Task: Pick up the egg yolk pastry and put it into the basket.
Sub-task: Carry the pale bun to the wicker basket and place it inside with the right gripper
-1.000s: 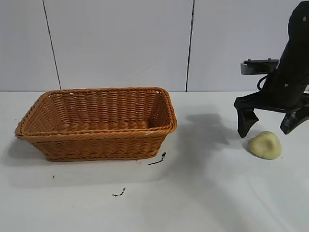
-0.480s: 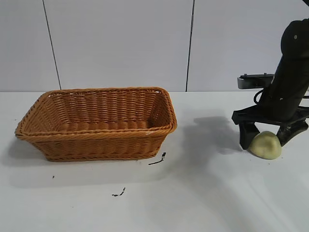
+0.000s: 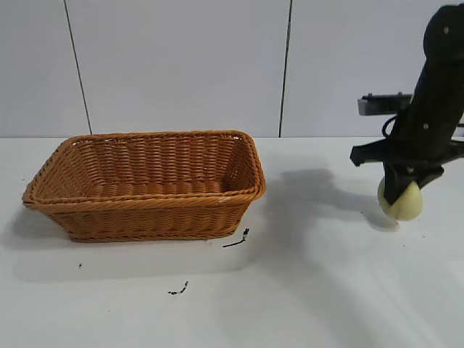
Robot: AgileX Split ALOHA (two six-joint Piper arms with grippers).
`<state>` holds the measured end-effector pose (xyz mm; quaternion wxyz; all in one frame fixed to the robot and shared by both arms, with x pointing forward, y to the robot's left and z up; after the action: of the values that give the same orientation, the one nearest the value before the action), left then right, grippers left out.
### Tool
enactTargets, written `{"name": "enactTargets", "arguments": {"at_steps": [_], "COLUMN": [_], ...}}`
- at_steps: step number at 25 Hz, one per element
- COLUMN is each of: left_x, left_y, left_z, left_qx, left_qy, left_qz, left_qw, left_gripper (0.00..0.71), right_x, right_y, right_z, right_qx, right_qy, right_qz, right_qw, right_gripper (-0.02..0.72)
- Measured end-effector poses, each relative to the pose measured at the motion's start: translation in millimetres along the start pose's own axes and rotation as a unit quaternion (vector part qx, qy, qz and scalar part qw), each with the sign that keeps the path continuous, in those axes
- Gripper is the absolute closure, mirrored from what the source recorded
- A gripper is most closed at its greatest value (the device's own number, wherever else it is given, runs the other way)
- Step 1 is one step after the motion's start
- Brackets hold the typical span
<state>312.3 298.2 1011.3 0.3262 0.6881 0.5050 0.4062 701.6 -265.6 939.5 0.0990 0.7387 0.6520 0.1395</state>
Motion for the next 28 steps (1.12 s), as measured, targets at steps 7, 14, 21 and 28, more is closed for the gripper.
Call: {"name": "enactTargets", "arguments": {"at_steps": [7,14,21,28], "left_x": [0.0,0.0,0.0,0.0], "left_y": [0,0,0,0], "left_z": [0,0,0,0], "left_qx": [0.0,0.0,0.0,0.0], "left_qy": [0.0,0.0,0.0,0.0], "left_qz": [0.0,0.0,0.0,0.0], "left_qw": [1.0,1.0,1.0,1.0], "left_gripper": [0.014,0.014,0.014,0.014], "right_x": [42,147,249,292], "right_y": [20,3,-38,-69], "right_z": [-37,-34,-2,57], "right_qx": [-0.038,-0.047,-0.053,-0.049], "right_qy": [0.016,0.058,0.107,0.122], "right_qz": [-0.039,-0.127,-0.205,-0.236], "right_qw": [0.998,0.989,0.972,0.963], "right_gripper": [0.622,0.622,0.622,0.622]}}
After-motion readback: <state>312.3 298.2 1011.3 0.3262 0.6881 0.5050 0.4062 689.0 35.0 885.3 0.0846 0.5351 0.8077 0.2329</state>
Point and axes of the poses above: a point on each arm's last joint axis where the gripper is mounted, z pointing out along that axis toward the gripper, x along the wrist's bending axis when the last joint is at zero, y = z × x, the point moved 9 cm from there along z, pointing out along that axis toward the gripper, and after that the axes turned 11 degrees about z, right-handed, at the moved point
